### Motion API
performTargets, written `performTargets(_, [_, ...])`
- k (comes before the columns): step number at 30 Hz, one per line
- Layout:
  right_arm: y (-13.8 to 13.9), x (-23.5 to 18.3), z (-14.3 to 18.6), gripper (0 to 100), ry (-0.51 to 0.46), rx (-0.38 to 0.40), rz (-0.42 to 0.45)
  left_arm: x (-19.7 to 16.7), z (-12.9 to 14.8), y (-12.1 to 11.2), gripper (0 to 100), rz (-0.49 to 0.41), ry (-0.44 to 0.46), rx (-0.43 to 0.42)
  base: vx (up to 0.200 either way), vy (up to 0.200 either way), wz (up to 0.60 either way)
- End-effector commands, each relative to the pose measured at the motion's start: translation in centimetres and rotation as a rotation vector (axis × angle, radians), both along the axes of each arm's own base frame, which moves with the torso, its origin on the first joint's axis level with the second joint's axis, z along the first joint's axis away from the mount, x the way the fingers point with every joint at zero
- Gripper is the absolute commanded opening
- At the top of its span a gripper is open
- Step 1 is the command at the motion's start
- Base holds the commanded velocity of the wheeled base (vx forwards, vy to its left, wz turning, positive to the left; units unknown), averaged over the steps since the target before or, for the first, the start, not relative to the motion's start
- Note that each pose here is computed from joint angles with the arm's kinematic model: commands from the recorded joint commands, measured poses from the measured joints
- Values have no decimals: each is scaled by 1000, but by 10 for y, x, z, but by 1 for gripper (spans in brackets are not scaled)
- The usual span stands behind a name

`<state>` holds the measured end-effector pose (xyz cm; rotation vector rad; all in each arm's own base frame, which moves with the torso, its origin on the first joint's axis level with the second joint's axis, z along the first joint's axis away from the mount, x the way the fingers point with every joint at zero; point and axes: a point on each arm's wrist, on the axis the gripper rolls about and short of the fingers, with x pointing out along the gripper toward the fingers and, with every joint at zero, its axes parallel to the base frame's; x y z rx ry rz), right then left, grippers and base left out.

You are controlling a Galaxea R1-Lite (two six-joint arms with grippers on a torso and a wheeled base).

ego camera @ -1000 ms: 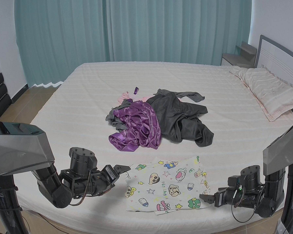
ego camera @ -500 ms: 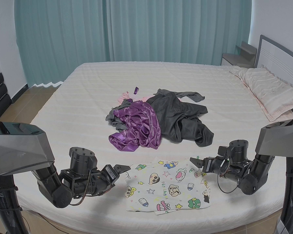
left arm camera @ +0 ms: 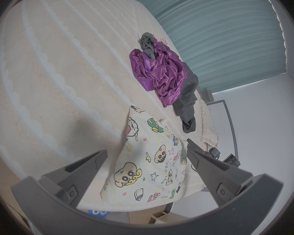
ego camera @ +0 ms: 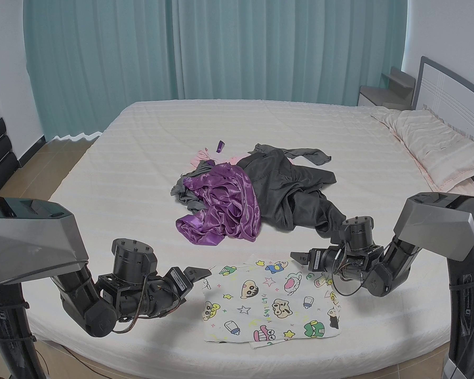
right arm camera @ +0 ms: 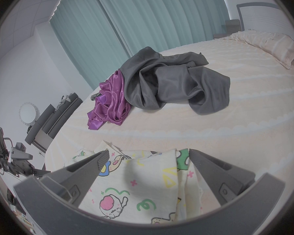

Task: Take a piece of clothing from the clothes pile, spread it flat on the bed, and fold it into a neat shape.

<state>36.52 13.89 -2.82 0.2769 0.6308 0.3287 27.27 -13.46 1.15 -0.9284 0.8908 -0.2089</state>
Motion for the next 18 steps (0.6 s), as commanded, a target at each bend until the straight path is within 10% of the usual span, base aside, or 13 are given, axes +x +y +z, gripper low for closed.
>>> performTargets(1, [3, 1, -4, 100, 9, -1, 5, 0, -1, 0, 100, -1, 1, 1, 0, 0, 0])
performTargets(2, [3, 1, -4, 0, 12, -2, 7, 0, -1, 0, 100, -1, 1, 1, 0, 0, 0])
performTargets(18, [-19, 14, 7, 0, -4, -47, -124, 1, -1, 0, 100, 3, 0, 0, 0, 0, 0])
